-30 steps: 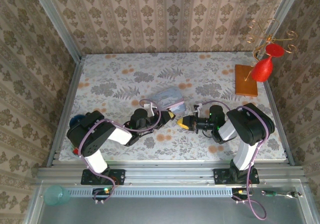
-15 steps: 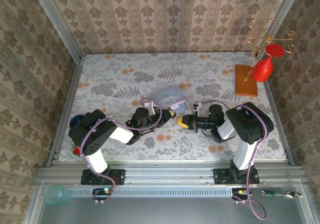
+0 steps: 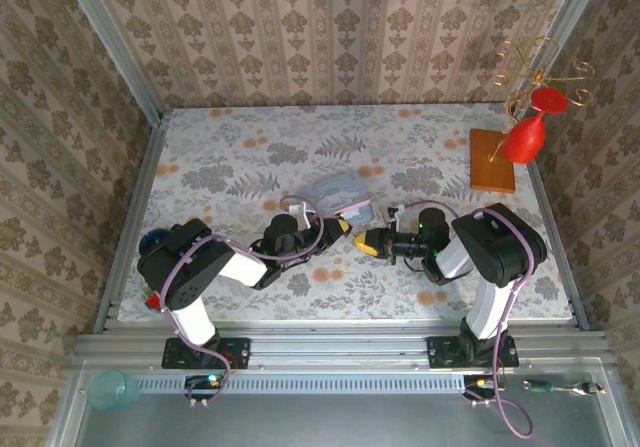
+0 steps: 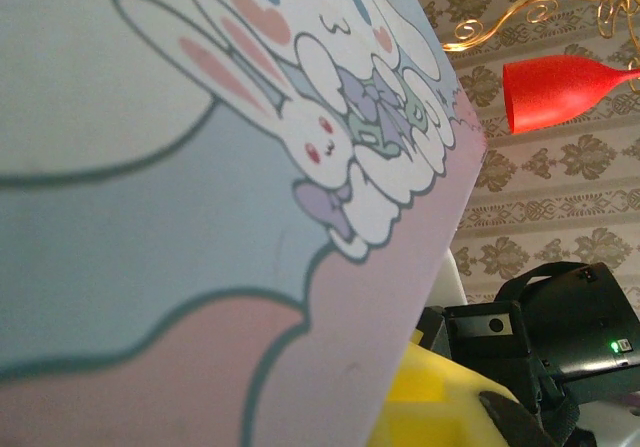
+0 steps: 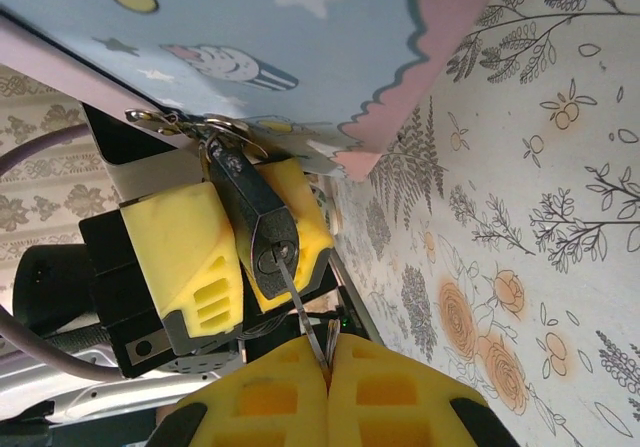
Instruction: Unlock a padlock with a key
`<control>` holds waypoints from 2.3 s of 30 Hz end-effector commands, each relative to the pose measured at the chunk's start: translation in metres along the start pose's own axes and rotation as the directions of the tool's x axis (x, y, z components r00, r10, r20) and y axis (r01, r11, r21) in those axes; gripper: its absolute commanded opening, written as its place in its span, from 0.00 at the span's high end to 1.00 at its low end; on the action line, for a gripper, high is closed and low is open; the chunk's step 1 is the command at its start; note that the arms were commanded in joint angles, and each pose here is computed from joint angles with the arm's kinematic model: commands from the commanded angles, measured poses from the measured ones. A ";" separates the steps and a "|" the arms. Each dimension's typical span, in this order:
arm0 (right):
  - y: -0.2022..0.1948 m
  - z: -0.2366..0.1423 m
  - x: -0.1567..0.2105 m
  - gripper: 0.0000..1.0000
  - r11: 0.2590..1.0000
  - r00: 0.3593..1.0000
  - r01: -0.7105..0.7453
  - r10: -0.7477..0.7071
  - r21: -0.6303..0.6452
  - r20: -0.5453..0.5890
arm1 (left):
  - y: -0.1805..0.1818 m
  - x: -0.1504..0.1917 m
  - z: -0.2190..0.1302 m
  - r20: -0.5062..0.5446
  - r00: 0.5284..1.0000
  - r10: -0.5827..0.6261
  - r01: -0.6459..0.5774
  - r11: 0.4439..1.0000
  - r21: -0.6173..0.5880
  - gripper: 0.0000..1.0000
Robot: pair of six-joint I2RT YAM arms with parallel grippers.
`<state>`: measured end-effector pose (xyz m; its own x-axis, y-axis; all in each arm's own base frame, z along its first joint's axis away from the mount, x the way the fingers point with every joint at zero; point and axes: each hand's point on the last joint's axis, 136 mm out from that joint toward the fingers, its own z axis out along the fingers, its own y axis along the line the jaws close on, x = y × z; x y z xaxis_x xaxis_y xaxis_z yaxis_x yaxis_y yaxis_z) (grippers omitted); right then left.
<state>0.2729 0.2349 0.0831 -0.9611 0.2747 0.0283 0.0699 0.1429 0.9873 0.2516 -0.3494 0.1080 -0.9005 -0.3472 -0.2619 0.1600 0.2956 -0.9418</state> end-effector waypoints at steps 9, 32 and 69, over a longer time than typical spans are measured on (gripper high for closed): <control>0.005 0.000 -0.027 0.90 1.000 0.992 0.017 -0.018 0.003 0.127 | -0.060 0.049 0.003 -0.206 0.975 0.082 -0.032 0.971 0.236 0.95; 0.005 -0.002 -0.028 0.92 1.000 0.993 0.022 -0.022 -0.001 0.116 | -0.056 0.059 0.009 -0.258 0.959 0.116 -0.068 0.980 0.188 0.95; -0.010 -0.016 -0.040 0.84 0.999 0.980 -0.002 -0.008 0.049 0.198 | -0.055 0.063 0.011 -0.253 0.961 0.116 -0.065 0.978 0.200 0.95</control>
<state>0.2822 0.2188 0.0767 -0.9412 0.3351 0.0428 0.1004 0.1566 0.9826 0.2518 -0.3661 0.1048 -0.9089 -0.2978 -0.2920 0.1890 0.3302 -0.9248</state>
